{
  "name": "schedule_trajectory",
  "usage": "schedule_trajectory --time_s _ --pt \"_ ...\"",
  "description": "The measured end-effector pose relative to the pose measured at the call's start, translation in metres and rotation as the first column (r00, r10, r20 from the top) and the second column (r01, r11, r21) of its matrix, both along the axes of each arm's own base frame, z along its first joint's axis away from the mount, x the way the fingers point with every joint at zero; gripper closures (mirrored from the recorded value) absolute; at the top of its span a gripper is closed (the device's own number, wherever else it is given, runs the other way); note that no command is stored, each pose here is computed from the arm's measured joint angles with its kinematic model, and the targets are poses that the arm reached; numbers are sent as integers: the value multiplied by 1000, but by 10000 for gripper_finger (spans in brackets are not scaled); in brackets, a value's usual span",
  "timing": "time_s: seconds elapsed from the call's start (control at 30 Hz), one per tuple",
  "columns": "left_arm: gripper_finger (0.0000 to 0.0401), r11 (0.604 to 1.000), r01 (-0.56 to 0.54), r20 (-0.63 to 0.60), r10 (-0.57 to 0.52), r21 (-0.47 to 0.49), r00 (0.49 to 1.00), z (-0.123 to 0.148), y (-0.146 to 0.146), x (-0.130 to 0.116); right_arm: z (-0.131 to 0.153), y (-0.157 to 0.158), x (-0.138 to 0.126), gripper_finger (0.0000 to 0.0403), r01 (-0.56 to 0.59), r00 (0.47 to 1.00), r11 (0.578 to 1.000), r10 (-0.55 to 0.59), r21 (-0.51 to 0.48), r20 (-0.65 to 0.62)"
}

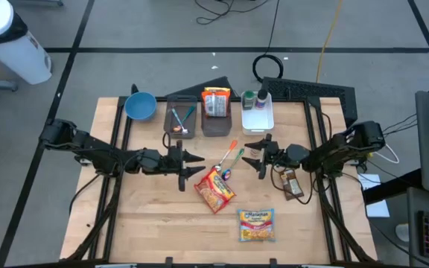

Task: Pick & Place Food Item
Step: Put the red noodle pack into the right black bin

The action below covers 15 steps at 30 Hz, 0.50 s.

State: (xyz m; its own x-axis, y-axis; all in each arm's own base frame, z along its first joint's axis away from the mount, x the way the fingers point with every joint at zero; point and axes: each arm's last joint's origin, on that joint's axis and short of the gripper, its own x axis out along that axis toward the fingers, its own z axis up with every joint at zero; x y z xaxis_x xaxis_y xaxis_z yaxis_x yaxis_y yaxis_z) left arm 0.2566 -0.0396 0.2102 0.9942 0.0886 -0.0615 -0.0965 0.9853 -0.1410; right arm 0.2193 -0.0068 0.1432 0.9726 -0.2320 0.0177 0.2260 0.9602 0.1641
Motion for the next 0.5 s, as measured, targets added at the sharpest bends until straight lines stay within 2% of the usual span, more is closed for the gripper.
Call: schedule_trajectory --time_s 0.07,0.43,0.5 --pt "244 999 -6 -3 6 36 1000 0 2 0 0 0 0 128 6 1000 1000 -6 -1 0" --pt "244 999 -26 44 24 35 999 5 7 1 0 0 0 128 3 1000 1000 -3 1 0" --pt "244 998 -27 77 23 58 997 8 7 1 0 0 0 128 5 1000 1000 -5 -16 -4"
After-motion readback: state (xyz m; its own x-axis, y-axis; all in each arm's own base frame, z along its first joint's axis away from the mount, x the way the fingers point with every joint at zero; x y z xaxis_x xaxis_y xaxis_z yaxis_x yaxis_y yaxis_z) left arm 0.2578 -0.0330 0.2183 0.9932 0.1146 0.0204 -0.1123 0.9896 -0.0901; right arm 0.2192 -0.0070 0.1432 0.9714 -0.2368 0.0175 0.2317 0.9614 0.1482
